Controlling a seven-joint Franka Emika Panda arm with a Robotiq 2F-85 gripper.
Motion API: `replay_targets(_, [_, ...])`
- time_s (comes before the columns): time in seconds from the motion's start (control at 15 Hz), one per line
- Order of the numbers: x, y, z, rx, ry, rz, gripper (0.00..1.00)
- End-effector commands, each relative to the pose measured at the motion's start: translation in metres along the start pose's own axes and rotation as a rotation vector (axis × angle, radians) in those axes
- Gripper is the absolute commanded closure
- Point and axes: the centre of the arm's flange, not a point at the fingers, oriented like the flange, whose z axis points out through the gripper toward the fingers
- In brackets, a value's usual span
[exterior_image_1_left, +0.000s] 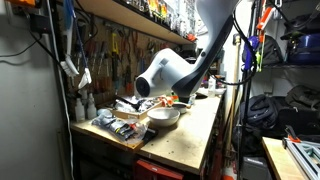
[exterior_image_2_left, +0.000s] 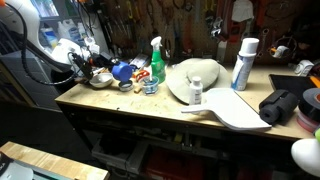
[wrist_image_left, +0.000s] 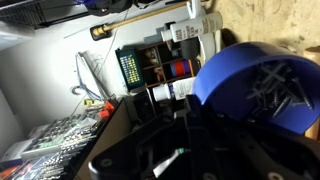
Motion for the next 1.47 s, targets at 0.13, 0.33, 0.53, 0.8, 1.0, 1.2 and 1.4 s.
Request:
replay_targets(0.13, [0.002,-0.027,-0.003,-0.155,0.043,-0.041,0.94])
replay_targets(0.33, [-0.003,-0.037,-0.006,-0.207,0.056,-0.064,0.94])
replay_targets(0.53, [-0.006,-0.042,-0.008,-0.248,0.079,-0.079,0.94])
replay_targets(0.8, [-0.007,-0.042,-0.011,-0.313,0.119,-0.101,0.94])
replay_targets(1.0, [-0.006,-0.042,-0.01,-0.353,0.132,-0.114,0.94])
replay_targets(1.2, [-0.005,-0.04,-0.01,-0.377,0.14,-0.124,0.94])
replay_targets(1.4, [-0.004,-0.039,-0.011,-0.4,0.148,-0.136,0.94])
